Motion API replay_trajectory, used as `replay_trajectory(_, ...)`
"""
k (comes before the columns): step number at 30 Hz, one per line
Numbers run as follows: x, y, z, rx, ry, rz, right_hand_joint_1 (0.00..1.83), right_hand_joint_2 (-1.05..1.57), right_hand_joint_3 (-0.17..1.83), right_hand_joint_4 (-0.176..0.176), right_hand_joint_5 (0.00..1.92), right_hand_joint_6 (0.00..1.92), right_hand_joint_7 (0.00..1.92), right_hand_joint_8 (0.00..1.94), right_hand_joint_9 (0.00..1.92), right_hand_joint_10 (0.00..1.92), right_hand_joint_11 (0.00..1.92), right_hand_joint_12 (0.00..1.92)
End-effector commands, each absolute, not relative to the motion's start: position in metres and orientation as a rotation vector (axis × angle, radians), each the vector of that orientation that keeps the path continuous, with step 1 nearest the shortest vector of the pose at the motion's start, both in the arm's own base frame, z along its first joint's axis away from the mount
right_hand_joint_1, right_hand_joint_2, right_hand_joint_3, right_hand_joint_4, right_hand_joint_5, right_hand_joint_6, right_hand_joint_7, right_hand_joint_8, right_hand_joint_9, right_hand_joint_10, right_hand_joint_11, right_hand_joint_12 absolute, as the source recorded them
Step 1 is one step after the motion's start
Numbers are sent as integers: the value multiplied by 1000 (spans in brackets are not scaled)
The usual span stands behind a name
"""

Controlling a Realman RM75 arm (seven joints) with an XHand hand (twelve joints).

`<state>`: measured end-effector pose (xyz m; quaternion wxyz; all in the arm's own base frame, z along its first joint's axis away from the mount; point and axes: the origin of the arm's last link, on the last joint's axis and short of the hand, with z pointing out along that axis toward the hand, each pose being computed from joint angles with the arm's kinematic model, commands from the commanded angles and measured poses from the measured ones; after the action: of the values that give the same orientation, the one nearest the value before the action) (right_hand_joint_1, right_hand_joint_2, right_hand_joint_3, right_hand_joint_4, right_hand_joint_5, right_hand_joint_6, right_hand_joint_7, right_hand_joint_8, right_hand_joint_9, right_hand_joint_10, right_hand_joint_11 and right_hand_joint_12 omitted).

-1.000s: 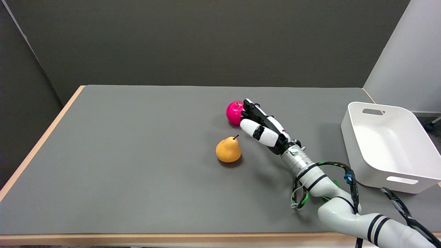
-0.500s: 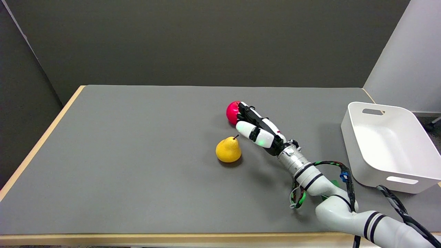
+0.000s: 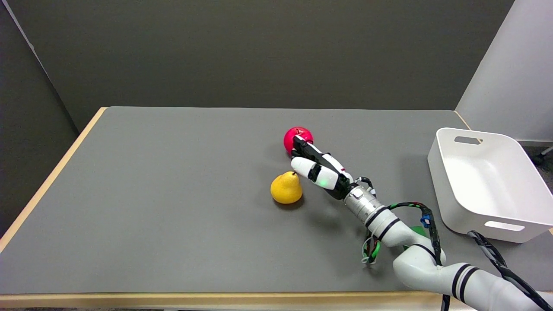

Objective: Pick up the yellow pear.

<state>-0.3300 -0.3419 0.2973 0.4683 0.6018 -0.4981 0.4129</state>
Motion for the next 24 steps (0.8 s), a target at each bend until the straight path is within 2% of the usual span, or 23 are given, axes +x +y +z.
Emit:
replay_trajectory(1,-338,-342,293,1478,-1243,972,512,566,945,-30,-1,14,18,69,4,397,-1,636)
replay_trajectory(7,-338,-343,291,1502,-1231,944,482,595,967,-36,-1,26,21,55,7,407,-1,651)
replay_trajectory(14,-339,-344,289,1503,-1236,941,551,558,950,-29,-1,100,11,119,-1,457,-1,731)
replay_trajectory(24,-342,-341,279,1520,-1254,922,541,559,951,-27,-1,110,12,127,-1,466,-1,747)
